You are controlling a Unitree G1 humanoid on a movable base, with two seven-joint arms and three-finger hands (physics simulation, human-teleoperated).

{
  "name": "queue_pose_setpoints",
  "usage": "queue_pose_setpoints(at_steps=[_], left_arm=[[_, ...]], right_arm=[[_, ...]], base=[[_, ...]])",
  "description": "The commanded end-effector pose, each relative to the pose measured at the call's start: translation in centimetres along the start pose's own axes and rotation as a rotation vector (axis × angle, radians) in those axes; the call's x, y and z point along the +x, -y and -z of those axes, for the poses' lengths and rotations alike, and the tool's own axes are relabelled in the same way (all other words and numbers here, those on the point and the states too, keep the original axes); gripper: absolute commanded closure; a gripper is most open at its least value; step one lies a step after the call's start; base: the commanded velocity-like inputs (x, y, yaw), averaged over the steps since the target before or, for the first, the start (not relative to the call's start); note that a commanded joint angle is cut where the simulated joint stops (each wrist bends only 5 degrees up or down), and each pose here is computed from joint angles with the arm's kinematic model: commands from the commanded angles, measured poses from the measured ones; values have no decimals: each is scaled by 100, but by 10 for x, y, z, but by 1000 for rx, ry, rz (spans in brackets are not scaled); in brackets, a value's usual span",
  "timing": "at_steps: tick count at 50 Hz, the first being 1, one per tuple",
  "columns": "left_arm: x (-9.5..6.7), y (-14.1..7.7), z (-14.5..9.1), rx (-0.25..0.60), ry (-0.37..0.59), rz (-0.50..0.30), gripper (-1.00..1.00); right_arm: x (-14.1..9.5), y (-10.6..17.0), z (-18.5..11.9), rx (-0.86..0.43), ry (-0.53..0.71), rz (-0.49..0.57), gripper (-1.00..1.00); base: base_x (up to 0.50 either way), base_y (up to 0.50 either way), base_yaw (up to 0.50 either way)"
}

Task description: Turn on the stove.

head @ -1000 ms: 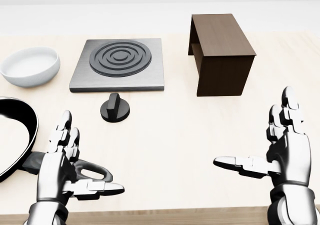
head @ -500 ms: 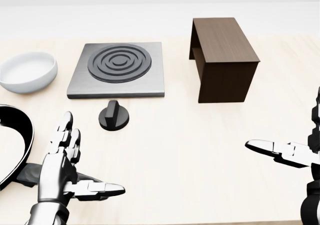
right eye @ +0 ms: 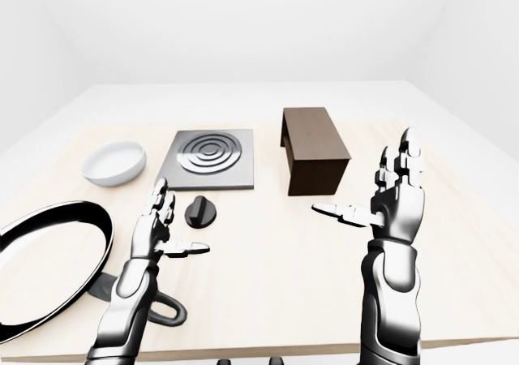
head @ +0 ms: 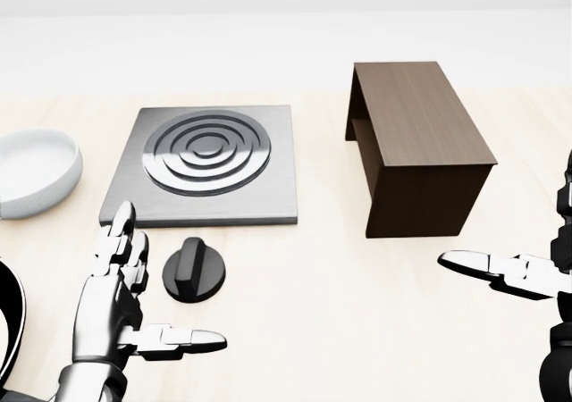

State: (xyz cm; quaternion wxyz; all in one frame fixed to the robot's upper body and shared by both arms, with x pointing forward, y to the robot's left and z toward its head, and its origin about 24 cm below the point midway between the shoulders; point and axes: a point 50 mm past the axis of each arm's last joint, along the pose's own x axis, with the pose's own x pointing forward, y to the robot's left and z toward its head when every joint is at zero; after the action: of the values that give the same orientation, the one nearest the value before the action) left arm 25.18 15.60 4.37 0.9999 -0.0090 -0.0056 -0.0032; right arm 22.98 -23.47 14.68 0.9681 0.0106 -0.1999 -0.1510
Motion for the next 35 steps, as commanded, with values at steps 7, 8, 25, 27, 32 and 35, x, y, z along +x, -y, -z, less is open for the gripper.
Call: queue_pose_setpoints(at_steps=[7, 8, 25, 27, 32, 35], left_arm=[[0, 1, 2, 2, -4, 3, -100], [0, 2, 4, 4, -5, 5, -100], [7, 8, 23, 24, -50, 23, -100], [7, 10, 30, 24, -82, 27, -100], [6, 12, 37, 29, -114, 33, -100], [6, 14, 44, 35, -142, 38, -100]], right_arm=[[-3, 1, -2, 9, 5, 6, -100], [-3, 2, -3, 17, 8, 11, -100], [-3, 0, 0, 13, -3, -5, -100], [-4, -1, 3, 10, -15, -8, -100], [-4, -1, 1, 11, -9, -9, -100], [-4, -1, 1, 10, -10, -10, -100]], base=[[34, 0, 0], [0, 0, 0], [0, 0, 0], [0, 0, 0], [0, 0, 0], [0, 0, 0]])
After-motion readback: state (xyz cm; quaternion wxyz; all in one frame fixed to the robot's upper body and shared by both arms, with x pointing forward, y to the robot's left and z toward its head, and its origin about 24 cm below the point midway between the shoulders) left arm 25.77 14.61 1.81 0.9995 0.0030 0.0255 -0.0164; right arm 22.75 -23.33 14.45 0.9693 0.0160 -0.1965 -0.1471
